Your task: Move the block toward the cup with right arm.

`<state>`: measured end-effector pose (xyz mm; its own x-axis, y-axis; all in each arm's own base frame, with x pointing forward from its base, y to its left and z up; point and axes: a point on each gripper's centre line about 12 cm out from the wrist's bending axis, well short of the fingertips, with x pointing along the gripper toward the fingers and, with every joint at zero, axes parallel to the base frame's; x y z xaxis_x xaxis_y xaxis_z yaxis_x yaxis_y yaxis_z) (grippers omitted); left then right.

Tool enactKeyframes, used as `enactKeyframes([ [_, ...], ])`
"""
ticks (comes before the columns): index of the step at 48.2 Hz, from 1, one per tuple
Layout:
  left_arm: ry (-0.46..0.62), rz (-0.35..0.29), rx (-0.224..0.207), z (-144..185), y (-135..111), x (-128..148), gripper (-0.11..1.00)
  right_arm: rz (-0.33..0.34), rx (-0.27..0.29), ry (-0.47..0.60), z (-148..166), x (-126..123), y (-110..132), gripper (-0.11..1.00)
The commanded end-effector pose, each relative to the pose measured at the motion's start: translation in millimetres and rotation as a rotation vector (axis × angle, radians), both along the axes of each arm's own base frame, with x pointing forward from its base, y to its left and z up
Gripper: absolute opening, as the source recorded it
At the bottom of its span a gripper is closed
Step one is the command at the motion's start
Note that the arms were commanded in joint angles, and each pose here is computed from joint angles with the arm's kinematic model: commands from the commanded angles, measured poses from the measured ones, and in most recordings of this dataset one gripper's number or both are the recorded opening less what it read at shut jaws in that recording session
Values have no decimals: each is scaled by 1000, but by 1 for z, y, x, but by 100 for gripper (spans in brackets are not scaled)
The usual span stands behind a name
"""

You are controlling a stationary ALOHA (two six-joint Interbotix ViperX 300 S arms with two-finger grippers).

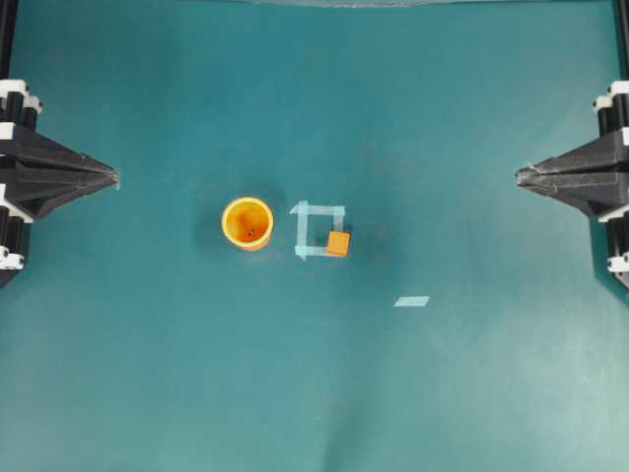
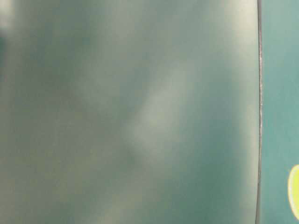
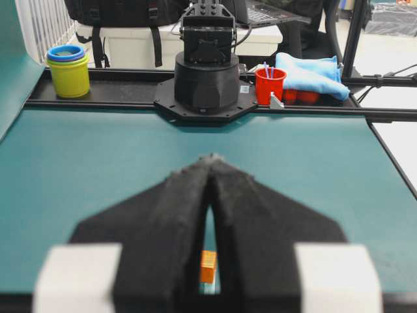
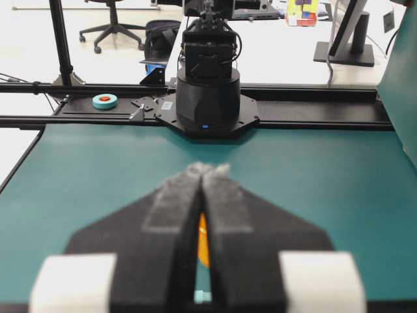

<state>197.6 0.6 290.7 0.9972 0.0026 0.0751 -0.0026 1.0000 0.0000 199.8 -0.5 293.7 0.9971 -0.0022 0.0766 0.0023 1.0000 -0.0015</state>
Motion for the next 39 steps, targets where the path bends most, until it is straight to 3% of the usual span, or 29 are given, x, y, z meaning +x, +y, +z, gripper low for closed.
enactKeyframes([
  [1,9,0,1,8,0,4,-1,-5,-2,-20,8,1,-1,0],
  [6,41,0,1,6,0,4,11,-5,-1,28,11,7,-1,1],
  [19,49,0,-2,6,0,4,11,-5,-1,173,7,34,-1,7],
  [39,57,0,-6,5,0,4,11,-4,-8,324,-19,84,-2,53],
])
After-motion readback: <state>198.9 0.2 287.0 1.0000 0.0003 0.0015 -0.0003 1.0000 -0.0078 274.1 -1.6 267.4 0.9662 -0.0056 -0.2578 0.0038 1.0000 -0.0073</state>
